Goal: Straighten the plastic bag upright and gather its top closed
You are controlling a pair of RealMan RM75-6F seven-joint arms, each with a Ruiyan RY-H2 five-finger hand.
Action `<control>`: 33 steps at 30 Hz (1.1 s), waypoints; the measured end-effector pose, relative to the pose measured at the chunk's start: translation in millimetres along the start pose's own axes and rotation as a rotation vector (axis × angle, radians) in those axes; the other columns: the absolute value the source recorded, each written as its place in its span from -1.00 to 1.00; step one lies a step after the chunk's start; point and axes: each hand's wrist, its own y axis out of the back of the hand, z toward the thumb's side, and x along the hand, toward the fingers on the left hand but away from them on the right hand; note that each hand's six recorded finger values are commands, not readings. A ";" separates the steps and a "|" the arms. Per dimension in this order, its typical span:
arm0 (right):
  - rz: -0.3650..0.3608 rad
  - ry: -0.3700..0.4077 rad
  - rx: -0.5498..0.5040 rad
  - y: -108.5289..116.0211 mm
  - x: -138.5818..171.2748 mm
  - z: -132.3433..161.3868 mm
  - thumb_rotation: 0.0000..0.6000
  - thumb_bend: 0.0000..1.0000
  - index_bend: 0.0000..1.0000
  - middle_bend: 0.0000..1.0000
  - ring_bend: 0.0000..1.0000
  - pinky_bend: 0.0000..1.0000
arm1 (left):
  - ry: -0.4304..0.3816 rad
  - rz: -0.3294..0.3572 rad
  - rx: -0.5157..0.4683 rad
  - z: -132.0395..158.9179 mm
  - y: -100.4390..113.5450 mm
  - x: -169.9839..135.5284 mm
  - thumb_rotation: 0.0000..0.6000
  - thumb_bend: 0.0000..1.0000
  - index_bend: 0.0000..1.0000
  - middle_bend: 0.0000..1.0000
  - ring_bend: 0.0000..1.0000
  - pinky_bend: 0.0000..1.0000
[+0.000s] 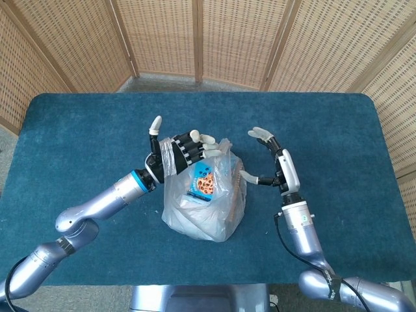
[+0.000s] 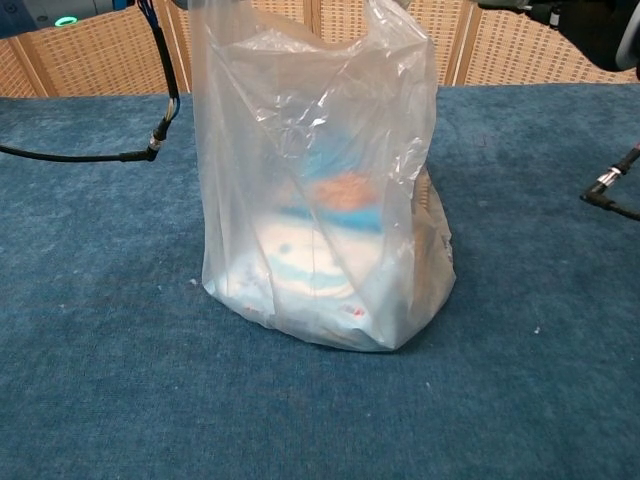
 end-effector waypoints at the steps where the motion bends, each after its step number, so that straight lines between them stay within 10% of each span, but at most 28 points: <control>1: -0.005 0.005 0.014 2.2 -0.5 -0.5 0.99 -0.88 -0.68 -0.59 -0.80 -0.79 | -0.001 -0.003 -0.001 0.6 -0.7 -0.8 -1.00 -0.73 -0.04 -0.26 -0.47 -0.59; 15: -0.080 0.114 0.328 32.2 -19.5 -28.1 1.00 -0.88 -0.78 -0.64 -0.78 -0.78 | 0.002 -0.064 -0.012 4.2 -25.3 -1.8 -1.00 -0.73 -0.04 -0.26 -0.48 -0.59; 33: -0.119 0.164 0.133 -11.8 -37.5 -17.6 1.00 -0.96 -0.78 -0.64 -0.78 -0.80 | 0.006 -0.050 0.001 -4.4 -24.6 16.8 -1.00 -0.73 -0.04 -0.26 -0.48 -0.59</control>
